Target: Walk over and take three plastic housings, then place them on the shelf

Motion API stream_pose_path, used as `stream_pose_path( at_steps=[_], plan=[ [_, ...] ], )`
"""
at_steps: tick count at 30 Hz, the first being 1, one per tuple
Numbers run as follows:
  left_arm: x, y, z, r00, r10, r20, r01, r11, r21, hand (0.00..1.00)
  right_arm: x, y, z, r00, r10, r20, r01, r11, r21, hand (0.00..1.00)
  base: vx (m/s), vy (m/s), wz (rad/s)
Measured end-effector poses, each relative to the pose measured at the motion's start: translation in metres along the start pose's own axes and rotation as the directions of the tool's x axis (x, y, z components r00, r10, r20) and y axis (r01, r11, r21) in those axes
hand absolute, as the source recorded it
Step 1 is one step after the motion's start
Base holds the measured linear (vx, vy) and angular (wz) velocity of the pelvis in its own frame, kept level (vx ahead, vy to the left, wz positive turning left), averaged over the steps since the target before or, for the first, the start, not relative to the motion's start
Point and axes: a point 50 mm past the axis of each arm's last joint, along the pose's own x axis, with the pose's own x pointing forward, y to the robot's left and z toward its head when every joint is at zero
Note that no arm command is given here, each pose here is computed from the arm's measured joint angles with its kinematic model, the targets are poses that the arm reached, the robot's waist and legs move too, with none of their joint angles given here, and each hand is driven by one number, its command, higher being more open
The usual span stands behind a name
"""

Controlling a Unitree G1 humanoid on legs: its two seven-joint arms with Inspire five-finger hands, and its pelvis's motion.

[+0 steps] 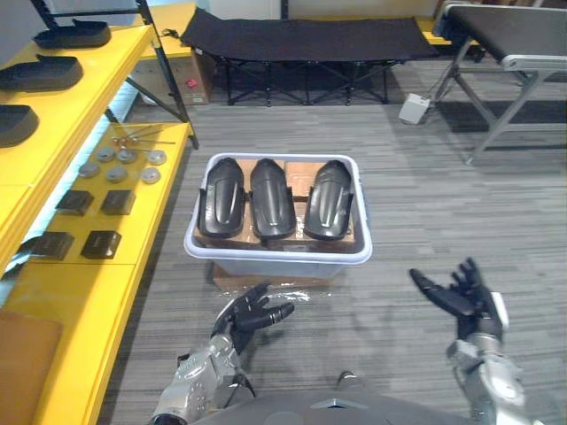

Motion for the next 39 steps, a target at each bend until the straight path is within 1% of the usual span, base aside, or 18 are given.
stream_pose_path(
  at_steps=[2, 4, 6, 8, 9, 10, 11, 13, 15, 18, 20, 27, 31, 32, 33, 36, 39],
  plan=[
    [-0.004, 0.004, -0.008, 0.999, 0.014, -0.034, -0.015, 1.0, -0.005, 1.0, 0.009, -0.004, 0.007, 1.0, -0.01, 0.011, 0.01, 1.0, -0.007, 1.0, -0.05, 0.025, -0.12],
    [-0.008, 0.005, -0.015, 0.998, 0.021, -0.059, -0.022, 1.0, -0.017, 1.0, 0.031, 0.002, 0.011, 1.0, -0.024, 0.002, 0.024, 1.0, 0.013, 1.0, -0.11, -0.006, 0.02],
    [-0.007, 0.006, -0.013, 0.998, 0.022, -0.054, -0.022, 1.0, -0.01, 1.0, 0.05, 0.008, 0.012, 0.998, -0.053, -0.027, 0.054, 0.997, 0.048, 1.0, -0.2, -0.025, 0.23],
    [0.0, 0.004, -0.002, 1.0, 0.011, -0.027, -0.01, 1.0, 0.026, 1.0, 0.07, 0.015, 0.023, 0.997, -0.071, -0.031, 0.074, 0.993, 0.096, 1.0, -0.18, -0.017, 0.34],
    [0.003, 0.003, 0.005, 1.0, 0.006, -0.013, -0.005, 0.998, 0.061, 1.0, 0.083, 0.02, 0.036, 0.997, -0.076, -0.017, 0.078, 0.985, 0.157, 1.0, -0.16, 0.007, 0.31],
    [0.006, 0.002, 0.01, 1.0, 0.004, 0.0, -0.004, 0.996, 0.085, 1.0, 0.089, 0.023, 0.043, 0.997, -0.078, -0.007, 0.077, 0.98, 0.184, 1.0, -0.25, -0.005, 0.3],
    [0.007, 0.004, 0.016, 1.0, 0.008, 0.018, -0.01, 0.994, 0.112, 1.0, 0.101, 0.032, 0.061, 0.997, -0.077, 0.021, 0.07, 0.972, 0.223, 1.0, -0.22, 0.008, 0.27],
    [0.009, 0.005, 0.023, 0.999, 0.007, 0.034, -0.012, 0.991, 0.132, 1.0, 0.115, 0.038, 0.086, 0.995, -0.079, 0.059, 0.063, 0.97, 0.235, 1.0, -0.13, 0.005, 0.3],
    [0.016, 0.001, 0.04, 0.996, -0.017, 0.089, 0.003, 0.988, 0.155, 1.0, 0.129, 0.041, 0.12, 0.99, -0.083, 0.114, 0.052, 0.966, 0.255, 1.0, -0.09, 0.022, 0.18],
    [0.021, -0.003, 0.048, 0.991, -0.053, 0.126, 0.036, 0.99, 0.134, 1.0, 0.139, 0.042, 0.157, 0.982, -0.086, 0.169, 0.049, 0.976, 0.212, 1.0, -0.05, 0.058, 0.12],
    [0.024, -0.006, 0.052, 0.987, -0.068, 0.143, 0.052, 0.992, 0.116, 1.0, 0.143, 0.04, 0.168, 0.98, -0.094, 0.176, 0.06, 0.98, 0.188, 1.0, -0.01, 0.069, 0.05],
    [0.033, -0.014, 0.056, 0.98, -0.122, 0.16, 0.111, 0.991, 0.074, 1.0, 0.15, 0.055, 0.194, 0.981, -0.052, 0.187, 0.027, 0.99, 0.137, 1.0, 0.0, 0.021, 0.05],
    [0.038, -0.021, 0.061, 0.97, -0.155, 0.19, 0.152, 0.988, 0.03, 1.0, 0.15, 0.044, 0.225, 0.973, -0.086, 0.216, 0.073, 0.995, 0.067, 1.0, -0.01, 0.004, 0.0],
    [0.039, -0.022, 0.062, 0.969, -0.158, 0.19, 0.156, 0.987, 0.026, 1.0, 0.15, 0.043, 0.228, 0.972, -0.091, 0.215, 0.08, 0.995, 0.056, 1.0, -0.02, 0.006, 0.05],
    [0.039, -0.022, 0.061, 0.968, -0.157, 0.197, 0.16, 0.987, 0.003, 1.0, 0.151, 0.045, 0.231, 0.973, -0.091, 0.213, 0.084, 0.996, 0.042, 1.0, -0.01, 0.004, 0.05],
    [0.04, -0.024, 0.062, 0.966, -0.164, 0.2, 0.167, 0.986, 0.0, 1.0, 0.151, 0.049, 0.24, 0.972, -0.094, 0.215, 0.101, 0.995, -0.022, 1.0, 0.0, -0.011, 0.06],
    [0.041, -0.027, 0.063, 0.962, -0.182, 0.202, 0.184, 0.983, 0.008, 1.0, 0.15, 0.053, 0.249, 0.968, -0.087, 0.234, 0.102, 0.993, -0.051, 1.0, 0.0, -0.036, 0.09]
  ],
)
